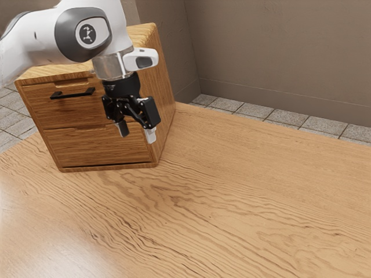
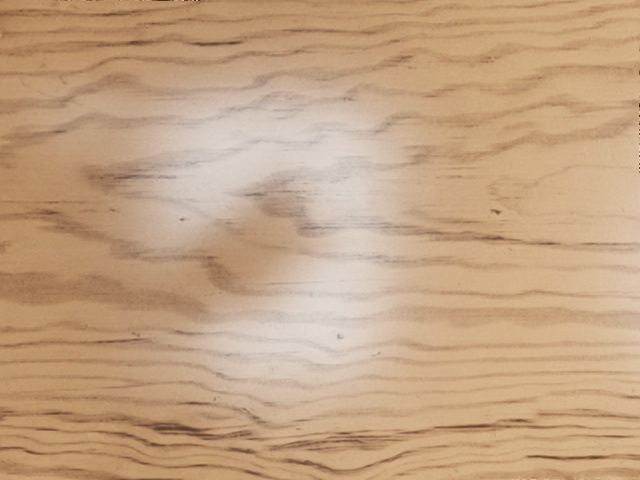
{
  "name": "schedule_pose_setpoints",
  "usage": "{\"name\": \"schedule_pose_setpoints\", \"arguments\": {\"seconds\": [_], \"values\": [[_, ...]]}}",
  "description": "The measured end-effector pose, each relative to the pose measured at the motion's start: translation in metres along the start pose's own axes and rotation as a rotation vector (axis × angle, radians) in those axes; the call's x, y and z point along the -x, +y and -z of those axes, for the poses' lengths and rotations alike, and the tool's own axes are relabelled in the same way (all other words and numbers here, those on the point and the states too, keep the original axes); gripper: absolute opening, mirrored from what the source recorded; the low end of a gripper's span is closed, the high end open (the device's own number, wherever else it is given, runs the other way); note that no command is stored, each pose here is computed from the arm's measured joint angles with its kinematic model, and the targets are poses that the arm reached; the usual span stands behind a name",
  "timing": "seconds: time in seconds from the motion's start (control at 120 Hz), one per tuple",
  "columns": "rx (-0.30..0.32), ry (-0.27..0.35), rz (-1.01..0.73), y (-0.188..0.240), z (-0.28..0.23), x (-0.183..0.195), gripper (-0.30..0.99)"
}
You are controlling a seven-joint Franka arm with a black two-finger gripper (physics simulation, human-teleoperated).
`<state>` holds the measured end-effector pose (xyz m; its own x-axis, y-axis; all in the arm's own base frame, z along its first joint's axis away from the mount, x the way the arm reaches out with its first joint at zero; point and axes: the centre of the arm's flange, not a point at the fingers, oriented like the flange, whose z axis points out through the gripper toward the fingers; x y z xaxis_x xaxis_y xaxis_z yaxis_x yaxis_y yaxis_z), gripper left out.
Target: Pull the drawer handle with one arm to open the drawer
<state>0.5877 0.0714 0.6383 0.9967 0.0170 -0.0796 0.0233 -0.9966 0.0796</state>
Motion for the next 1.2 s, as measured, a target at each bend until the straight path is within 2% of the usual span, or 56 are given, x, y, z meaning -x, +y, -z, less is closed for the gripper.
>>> {"name": "schedule_pose_setpoints", "arguments": {"seconds": [0.233, 0.267, 0.325, 0.375, 0.617, 0.792, 0.95, 1.125, 1.2], "values": [[-0.027, 0.001, -0.003, 0.002, 0.002, 0.001, 0.69], [-0.031, 0.021, -0.005, 0.003, 0.014, 0.004, 0.69], [-0.043, 0.107, -0.011, 0.009, 0.065, 0.019, 0.69], [-0.047, 0.138, -0.014, 0.012, 0.087, 0.030, 0.69], [-0.061, 0.152, -0.023, 0.014, 0.106, 0.046, 0.69], [-0.065, 0.120, -0.035, 0.006, 0.093, 0.042, 0.69], [-0.055, 0.003, -0.014, 0.003, 0.051, 0.038, 0.69], [-0.158, -0.047, -0.004, 0.012, 0.047, 0.048, 0.69], [-0.176, -0.055, -0.003, 0.014, 0.046, 0.049, 0.69]]}}
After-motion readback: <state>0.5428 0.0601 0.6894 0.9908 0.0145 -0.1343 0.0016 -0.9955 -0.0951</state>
